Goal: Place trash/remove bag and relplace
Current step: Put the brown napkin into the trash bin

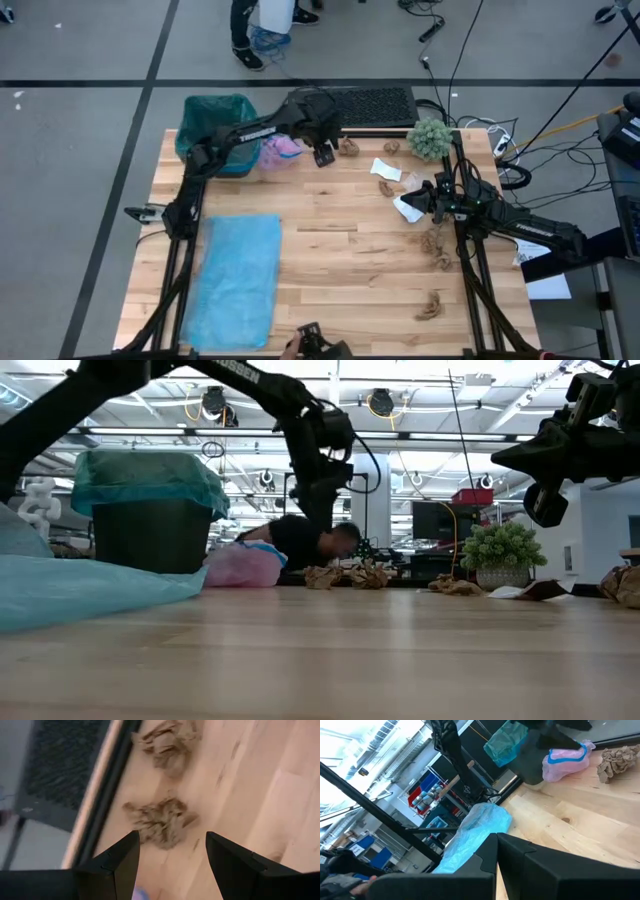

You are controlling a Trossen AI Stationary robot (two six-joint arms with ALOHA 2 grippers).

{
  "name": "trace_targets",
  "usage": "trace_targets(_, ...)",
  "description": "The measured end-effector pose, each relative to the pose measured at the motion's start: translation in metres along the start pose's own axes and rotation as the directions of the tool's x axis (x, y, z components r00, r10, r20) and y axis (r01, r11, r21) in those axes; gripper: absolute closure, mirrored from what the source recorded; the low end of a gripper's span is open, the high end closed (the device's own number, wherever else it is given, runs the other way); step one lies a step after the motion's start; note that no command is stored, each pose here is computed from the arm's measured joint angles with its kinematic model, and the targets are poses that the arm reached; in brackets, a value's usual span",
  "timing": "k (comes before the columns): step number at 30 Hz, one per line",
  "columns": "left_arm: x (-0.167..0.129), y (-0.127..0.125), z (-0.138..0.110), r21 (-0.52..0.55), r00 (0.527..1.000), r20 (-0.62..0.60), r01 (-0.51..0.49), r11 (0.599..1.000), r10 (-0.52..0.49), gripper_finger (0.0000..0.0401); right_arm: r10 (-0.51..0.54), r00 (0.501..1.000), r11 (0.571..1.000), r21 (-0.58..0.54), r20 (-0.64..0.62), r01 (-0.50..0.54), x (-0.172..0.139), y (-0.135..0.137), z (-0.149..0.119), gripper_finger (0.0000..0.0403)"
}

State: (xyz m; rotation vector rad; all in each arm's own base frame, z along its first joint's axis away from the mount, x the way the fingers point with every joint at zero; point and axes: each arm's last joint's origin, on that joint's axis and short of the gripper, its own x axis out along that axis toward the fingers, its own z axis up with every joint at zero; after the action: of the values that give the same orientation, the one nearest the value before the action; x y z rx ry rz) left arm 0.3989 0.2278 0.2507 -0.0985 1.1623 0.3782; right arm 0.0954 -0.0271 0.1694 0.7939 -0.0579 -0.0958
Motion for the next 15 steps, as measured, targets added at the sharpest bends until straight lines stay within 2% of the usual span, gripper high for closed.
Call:
trace_targets(5, 0.021, -0.001, 0.0, -0.003, 1.0, -0.014, 0.018, 1.0, -0.018, 0.0179, 0.0, 1.0, 1.0, 0.0, 0.0, 0.0, 0.0, 0.0, 0.0, 0.0403)
trace_targets(9, 0.034, -0.003, 0.0, -0.01, 0.997, -0.014, 0.071, 0.997, -0.071, 0.0179, 0.0, 1.0, 1.0, 0.0, 0.0, 0.0, 0.0, 0.0, 0.0, 0.0403)
trace_targets(15, 0.056, -0.004, -0.003, -0.015, 0.996, -0.045, 0.08, 0.997, -0.081, 0.0179, -0.001, 1.0, 1.0, 0.0, 0.0, 0.001, 0.0, 0.0, 0.0, 0.0403)
